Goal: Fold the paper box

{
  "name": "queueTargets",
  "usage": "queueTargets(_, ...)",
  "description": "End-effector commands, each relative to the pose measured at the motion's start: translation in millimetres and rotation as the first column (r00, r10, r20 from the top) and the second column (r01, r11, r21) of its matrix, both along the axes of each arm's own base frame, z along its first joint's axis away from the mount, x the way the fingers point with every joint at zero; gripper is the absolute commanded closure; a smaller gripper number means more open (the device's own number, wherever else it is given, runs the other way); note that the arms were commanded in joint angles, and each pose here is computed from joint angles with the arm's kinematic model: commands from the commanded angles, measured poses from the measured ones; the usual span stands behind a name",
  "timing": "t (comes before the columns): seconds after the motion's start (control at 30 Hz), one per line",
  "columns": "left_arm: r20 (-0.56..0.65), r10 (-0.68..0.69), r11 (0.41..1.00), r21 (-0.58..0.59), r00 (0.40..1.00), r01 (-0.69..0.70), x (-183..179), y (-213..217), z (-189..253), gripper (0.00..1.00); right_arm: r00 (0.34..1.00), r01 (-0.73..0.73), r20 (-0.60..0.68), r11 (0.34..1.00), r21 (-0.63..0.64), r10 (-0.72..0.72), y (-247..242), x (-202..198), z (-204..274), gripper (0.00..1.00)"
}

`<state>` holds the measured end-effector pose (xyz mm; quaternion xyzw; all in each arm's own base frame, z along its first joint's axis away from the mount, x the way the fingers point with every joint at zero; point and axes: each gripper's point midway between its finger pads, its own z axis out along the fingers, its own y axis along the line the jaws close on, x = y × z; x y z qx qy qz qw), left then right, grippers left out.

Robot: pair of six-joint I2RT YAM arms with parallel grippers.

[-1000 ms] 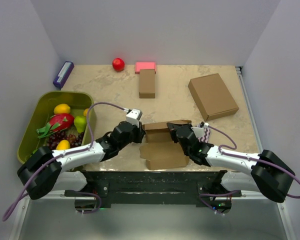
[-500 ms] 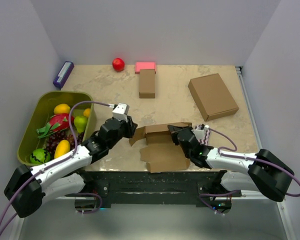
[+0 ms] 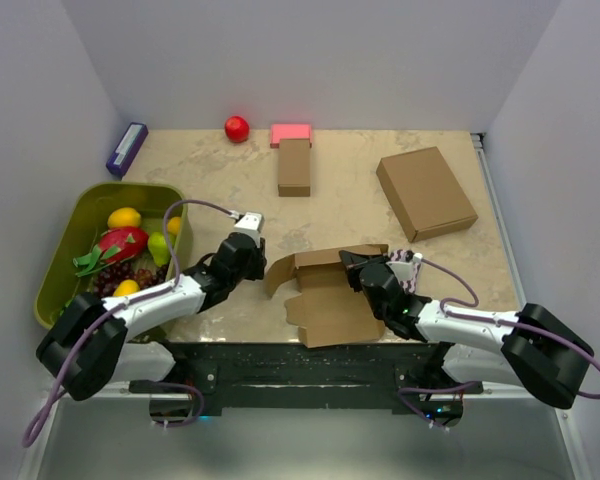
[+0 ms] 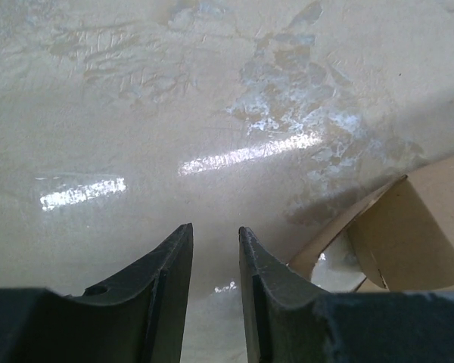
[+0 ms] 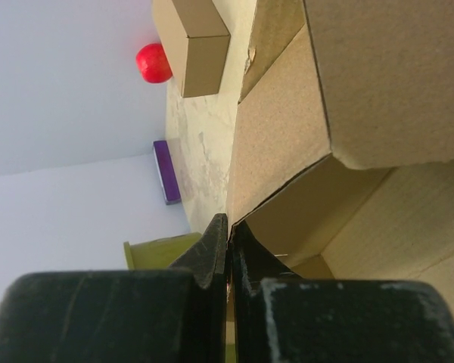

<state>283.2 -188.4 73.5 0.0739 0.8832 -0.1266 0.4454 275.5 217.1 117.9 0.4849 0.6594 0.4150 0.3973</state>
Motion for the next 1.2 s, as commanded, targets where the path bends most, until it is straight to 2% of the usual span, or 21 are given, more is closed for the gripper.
queueTargets(0.0, 0.029, -0.026, 1.0, 0.008, 0.999, 0.026, 11, -8, -1, 0.64, 0.999, 0.042, 0.031, 0.998, -0.043, -0.041, -11, 2, 0, 1.0)
queueTargets(0.07, 0.038, -0.07, 0.998, 0.003, 0.997, 0.07, 12, -14, -3, 0.64, 0.999, 0.041, 0.032, 0.998, -0.04, -0.039, -11, 2, 1, 1.0)
queueTargets(0.2, 0.077, -0.252, 0.964, -0.073, 0.965, 0.257, -5, -41, -5, 0.64, 0.999, 0.039, 0.03, 0.998, -0.042, -0.038, -10, 3, 0, 1.0)
queueTargets(0.5, 0.126, -0.375, 0.913, -0.121, 0.919, 0.389, -23, -55, -1, 0.66, 0.999, 0.034, 0.021, 0.998, -0.047, -0.033, -8, 3, -4, 1.0)
queueTargets(0.87, 0.187, -0.438, 0.871, -0.154, 0.879, 0.467, -40, -71, 13, 0.66, 1.0, 0.026, 0.013, 0.998, -0.055, -0.025, -4, 4, -7, 1.0)
queueTargets(1.0, 0.187, -0.448, 0.868, -0.141, 0.874, 0.475, -49, -85, 13, 0.66, 1.0, 0.025, 0.014, 0.998, -0.053, -0.024, -4, 4, -7, 1.0)
queueTargets(1.17, 0.176, -0.407, 0.889, -0.147, 0.896, 0.433, -51, -86, 9, 0.65, 1.0, 0.026, 0.011, 0.998, -0.061, -0.026, -6, 3, -9, 1.0)
